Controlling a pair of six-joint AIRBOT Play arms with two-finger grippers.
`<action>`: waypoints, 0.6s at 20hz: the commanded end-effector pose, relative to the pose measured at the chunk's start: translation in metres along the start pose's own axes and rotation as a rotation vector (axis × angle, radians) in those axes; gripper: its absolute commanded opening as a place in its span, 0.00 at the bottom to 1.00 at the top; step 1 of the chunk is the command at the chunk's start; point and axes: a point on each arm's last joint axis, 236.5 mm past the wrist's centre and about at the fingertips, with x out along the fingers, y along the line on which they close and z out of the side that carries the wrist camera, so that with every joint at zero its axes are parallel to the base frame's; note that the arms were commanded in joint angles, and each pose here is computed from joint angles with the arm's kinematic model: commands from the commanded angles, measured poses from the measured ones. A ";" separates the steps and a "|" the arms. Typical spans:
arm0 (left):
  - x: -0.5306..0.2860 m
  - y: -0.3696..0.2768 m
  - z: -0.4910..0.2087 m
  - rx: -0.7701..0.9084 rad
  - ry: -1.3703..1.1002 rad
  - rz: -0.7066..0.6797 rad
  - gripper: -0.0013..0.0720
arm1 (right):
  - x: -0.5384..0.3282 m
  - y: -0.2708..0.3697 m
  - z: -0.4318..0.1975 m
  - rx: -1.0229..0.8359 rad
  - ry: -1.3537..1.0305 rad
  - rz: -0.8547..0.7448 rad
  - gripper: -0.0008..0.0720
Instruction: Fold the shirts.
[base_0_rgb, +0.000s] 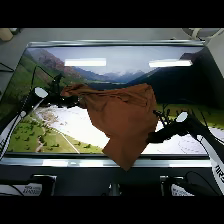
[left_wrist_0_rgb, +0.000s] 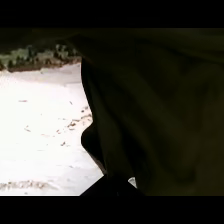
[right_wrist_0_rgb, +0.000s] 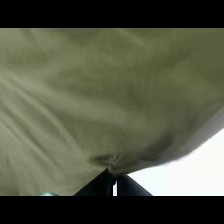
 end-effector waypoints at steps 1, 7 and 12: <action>-0.037 -0.016 0.024 0.041 -0.094 -0.016 0.05 | -0.038 0.004 0.039 -0.110 -0.157 -0.067 0.04; -0.384 -0.156 0.118 0.345 -0.884 -0.078 0.05 | -0.444 0.107 0.107 -0.504 -1.009 -0.783 0.04; -0.605 -0.226 0.014 0.449 -1.395 -0.009 0.05 | -0.629 0.220 -0.038 -0.535 -1.536 -1.047 0.04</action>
